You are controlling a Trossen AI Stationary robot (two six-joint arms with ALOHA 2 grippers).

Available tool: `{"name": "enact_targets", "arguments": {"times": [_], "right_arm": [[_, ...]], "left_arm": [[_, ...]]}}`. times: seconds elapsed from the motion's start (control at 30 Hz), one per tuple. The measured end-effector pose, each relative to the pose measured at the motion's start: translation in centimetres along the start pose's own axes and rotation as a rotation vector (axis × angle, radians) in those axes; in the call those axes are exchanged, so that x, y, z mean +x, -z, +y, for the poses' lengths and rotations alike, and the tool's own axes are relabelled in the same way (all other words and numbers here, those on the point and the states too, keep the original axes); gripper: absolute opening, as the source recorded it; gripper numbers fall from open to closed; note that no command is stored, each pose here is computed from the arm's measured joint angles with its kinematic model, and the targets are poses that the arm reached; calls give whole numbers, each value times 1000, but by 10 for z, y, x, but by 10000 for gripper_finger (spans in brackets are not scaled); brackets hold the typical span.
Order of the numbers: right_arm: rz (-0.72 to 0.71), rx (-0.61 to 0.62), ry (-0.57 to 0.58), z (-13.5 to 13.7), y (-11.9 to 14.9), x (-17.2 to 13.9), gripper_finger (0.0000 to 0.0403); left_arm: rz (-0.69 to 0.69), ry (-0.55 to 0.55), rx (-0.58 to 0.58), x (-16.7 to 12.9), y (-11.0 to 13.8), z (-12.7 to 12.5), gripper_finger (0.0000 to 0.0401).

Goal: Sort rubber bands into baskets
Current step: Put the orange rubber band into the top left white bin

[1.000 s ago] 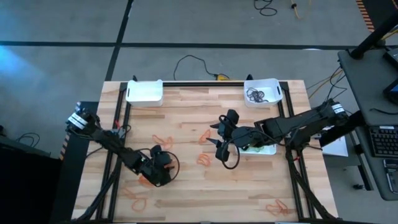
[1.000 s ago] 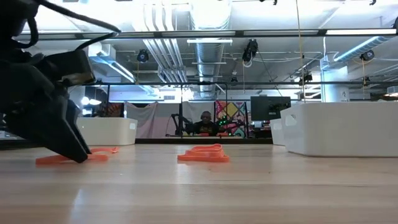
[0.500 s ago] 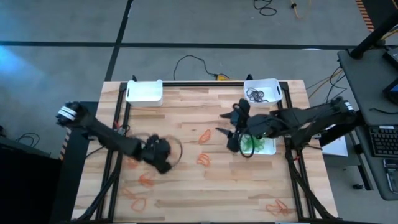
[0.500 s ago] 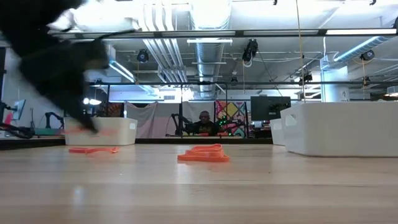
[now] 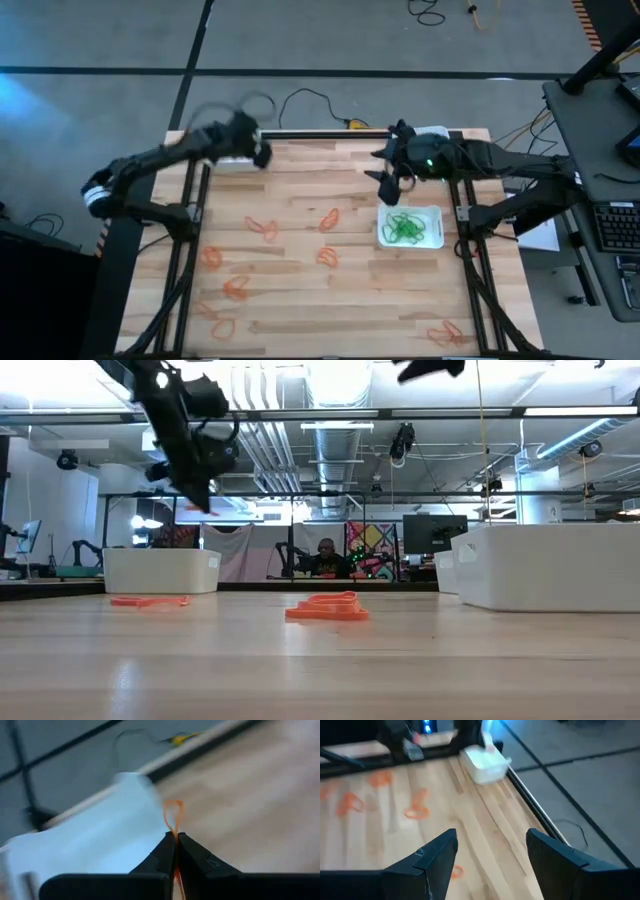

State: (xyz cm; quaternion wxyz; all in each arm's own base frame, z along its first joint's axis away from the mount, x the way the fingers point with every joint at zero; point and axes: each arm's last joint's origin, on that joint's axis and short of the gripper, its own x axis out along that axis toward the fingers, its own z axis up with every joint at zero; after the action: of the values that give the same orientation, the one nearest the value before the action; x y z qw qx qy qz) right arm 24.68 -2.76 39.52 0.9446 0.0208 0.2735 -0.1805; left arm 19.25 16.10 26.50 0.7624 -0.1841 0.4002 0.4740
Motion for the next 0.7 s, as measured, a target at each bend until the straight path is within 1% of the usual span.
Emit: {"name": "enact_targets", "arguments": {"times": [0.1,0.17,0.23,0.33,0.43,0.5,0.57,0.6,0.7], "right_arm": [[69,13,-11,-12,5,8,231],[111,21,-29,-18,8,10,231],[144,9,-28,-21,11,11,231],[158,-29,-27,-23,12,12,231],[160,-47,-46,-23,12,12,231],[192,-29,-107,-21,15,10,231],[241,1,-176,-20,20,6,231],[263,14,-198,-19,22,4,231],[315,54,-210,-18,27,-2,231]], "left_arm": [[61,-72,-97,14,-19,37,0],[125,-118,-150,24,-22,54,0],[179,-135,-183,33,-22,65,0],[219,-134,-215,47,-25,68,0],[286,-138,-202,70,-22,64,0],[354,-137,-200,88,-16,65,0],[439,-127,-218,106,-7,67,0],[459,-131,-229,113,-5,67,0],[490,-143,-252,124,-1,65,0]]}}
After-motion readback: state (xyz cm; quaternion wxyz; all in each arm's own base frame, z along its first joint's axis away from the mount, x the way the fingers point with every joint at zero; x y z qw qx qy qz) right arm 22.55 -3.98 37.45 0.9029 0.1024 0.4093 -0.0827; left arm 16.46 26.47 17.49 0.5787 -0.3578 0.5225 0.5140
